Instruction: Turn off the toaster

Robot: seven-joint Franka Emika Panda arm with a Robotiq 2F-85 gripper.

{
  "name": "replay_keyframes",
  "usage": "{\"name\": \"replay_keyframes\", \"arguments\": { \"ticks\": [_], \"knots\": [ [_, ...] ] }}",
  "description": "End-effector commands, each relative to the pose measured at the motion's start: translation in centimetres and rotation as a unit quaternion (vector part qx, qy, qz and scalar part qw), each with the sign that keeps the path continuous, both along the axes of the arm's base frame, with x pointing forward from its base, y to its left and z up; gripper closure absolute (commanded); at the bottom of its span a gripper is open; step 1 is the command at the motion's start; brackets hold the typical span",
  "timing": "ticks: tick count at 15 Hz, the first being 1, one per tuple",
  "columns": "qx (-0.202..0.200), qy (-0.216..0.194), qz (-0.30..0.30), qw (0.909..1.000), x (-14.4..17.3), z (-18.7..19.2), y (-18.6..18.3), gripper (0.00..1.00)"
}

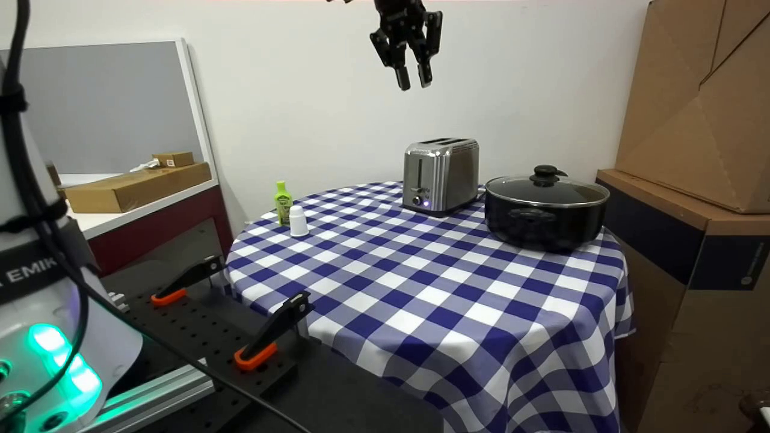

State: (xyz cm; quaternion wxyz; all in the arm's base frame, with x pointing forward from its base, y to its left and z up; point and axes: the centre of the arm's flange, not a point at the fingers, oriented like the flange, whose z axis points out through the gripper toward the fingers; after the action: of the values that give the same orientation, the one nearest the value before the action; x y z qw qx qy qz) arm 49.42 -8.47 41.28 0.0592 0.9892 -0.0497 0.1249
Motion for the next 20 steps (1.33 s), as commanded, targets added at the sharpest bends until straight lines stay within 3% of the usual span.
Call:
{"name": "replay_keyframes", "arguments": {
  "ticks": [1, 3, 9, 14, 20],
  "knots": [
    [-0.011, 0.024, 0.028, 0.9992, 9.0, -2.0, -0.5, 0.85],
    [-0.012, 0.046, 0.041, 0.998, 12.3, -4.4, -0.4, 0.99],
    [-0.021, 0.106, 0.047, 0.993, 18.4, -10.7, 0.7, 1.0],
    [-0.035, 0.15, 0.07, 0.9857, 18.8, -14.8, 3.4, 1.0],
    [-0.069, 0.164, 0.089, 0.9801, 17.8, -19.5, 5.9, 1.0]
  ]
}}
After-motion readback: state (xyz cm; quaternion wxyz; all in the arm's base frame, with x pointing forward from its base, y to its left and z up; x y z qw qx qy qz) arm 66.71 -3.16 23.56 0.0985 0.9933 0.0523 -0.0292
